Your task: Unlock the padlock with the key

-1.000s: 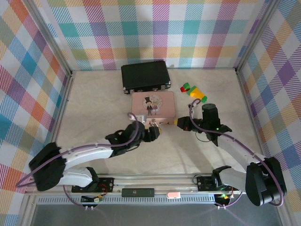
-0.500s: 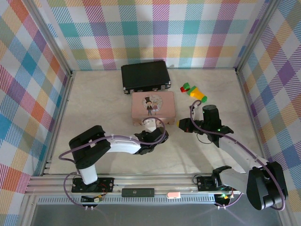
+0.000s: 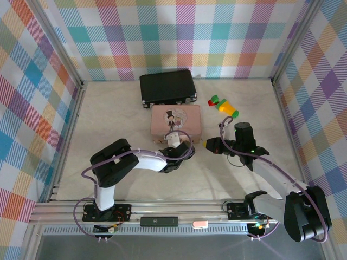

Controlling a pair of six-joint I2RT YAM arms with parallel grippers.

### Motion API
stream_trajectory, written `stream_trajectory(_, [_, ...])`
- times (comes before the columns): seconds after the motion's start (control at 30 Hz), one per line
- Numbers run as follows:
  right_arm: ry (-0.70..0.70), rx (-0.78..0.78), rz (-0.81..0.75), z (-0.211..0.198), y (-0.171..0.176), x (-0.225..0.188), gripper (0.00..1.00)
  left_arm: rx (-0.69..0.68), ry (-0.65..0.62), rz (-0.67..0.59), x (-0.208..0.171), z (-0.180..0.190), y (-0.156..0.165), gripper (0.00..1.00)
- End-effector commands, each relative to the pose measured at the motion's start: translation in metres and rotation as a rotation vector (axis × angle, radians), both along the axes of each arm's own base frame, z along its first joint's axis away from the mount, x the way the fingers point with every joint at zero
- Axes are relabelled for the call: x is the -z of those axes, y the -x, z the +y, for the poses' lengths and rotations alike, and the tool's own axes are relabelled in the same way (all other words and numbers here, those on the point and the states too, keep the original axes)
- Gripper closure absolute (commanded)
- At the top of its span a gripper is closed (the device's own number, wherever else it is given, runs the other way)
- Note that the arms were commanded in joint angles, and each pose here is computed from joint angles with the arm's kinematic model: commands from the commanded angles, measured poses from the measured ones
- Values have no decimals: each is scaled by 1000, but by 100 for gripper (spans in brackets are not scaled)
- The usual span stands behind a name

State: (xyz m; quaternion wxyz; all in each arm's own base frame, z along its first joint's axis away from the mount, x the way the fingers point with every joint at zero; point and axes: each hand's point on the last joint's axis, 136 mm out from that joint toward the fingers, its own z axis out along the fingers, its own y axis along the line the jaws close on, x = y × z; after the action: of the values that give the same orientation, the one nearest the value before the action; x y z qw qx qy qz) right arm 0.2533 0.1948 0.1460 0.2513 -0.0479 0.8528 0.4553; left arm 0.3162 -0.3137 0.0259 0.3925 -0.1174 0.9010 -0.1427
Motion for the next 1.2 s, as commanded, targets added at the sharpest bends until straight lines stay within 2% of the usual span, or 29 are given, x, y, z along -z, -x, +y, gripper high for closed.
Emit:
stream_trajectory(0.0, [-30, -10, 3, 1, 2, -1, 100, 44, 75, 78, 29, -11, -6, 77])
stream_trajectory(0.2, [-22, 10, 37, -3, 5, 9, 100, 59, 163, 69, 13, -15, -4, 100])
stream_trajectory(0.33, [-32, 11, 69, -3, 10, 19, 100, 74, 290, 66, -4, -25, 1, 100])
stream_trajectory(0.6, [-118, -16, 165, 5, 20, 42, 100, 180, 645, 12, -62, -53, 12, 100])
stream_trajectory(0.9, [-201, -97, 211, 17, 20, 51, 100, 295, 821, -47, -100, -62, 26, 100])
stream_trajectory(1.17, [-210, -110, 230, 18, 21, 54, 100, 314, 890, -99, -115, -61, 25, 100])
